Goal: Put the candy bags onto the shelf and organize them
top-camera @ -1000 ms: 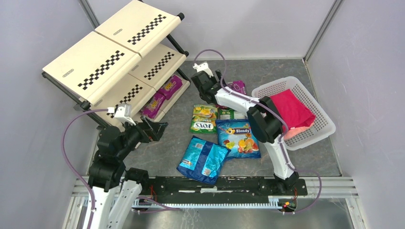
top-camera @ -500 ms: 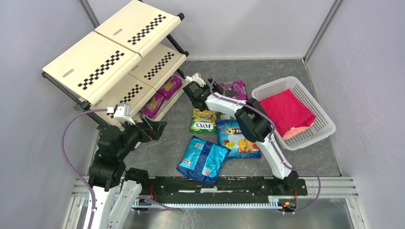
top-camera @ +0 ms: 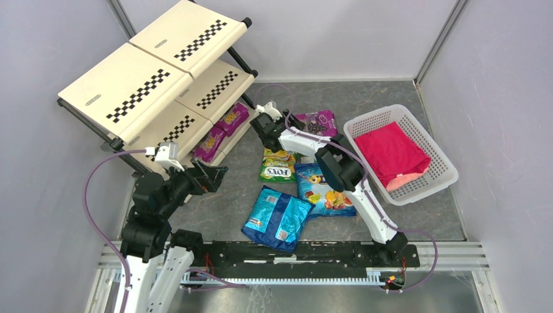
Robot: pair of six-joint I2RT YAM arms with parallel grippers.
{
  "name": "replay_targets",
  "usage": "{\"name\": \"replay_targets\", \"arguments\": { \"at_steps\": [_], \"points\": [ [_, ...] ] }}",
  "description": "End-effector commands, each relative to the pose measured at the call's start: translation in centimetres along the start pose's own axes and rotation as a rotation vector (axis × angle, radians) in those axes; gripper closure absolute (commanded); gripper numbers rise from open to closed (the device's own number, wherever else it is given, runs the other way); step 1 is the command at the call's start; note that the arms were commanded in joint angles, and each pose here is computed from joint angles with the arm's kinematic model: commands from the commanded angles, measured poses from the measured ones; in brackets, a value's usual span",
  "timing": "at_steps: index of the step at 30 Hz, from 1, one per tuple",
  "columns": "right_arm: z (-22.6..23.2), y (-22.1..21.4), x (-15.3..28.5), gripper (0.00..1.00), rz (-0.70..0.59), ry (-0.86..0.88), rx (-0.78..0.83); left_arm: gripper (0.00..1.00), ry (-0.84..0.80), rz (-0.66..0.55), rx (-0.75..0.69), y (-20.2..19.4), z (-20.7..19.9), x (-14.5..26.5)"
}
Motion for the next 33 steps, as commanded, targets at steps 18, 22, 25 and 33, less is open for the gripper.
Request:
{"name": "replay_targets", "arguments": {
  "at_steps": [18,22,25,33],
  "points": [
    [-11.4,4.2,6.1,0.96,-0.275,0.043,-0.309,0.0,-0.035,-0.042,-0.024,0.8,-0.8,0.6],
    [-13.7,4.7,9.7,1.0,-0.402,0.177,-0.398,0.0,-0.037,-0.047,-0.025,0.8,-0.8,0.7],
    [-15.0,4.9,13.0,1.0,-0.516,0.342,-0.528,0.0,-0.038,-0.05,-0.024,0.9,-0.9,0.7],
    [-11.0,5.2,22.2,1.0,-0.763,1.109,-0.931,0.0,-0.037,-0.052,-0.024,0.9,-0.8,0.7]
  ]
}}
Point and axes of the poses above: each gripper's point midway between its finger pads, its own x axis back along the fingers, its own z axis along the line the jaws close on, y = z × x, the point moved 5 cm from there along x, back along the fingers, and after that the axes turned 13 degrees about x, right-handed, at the moved point
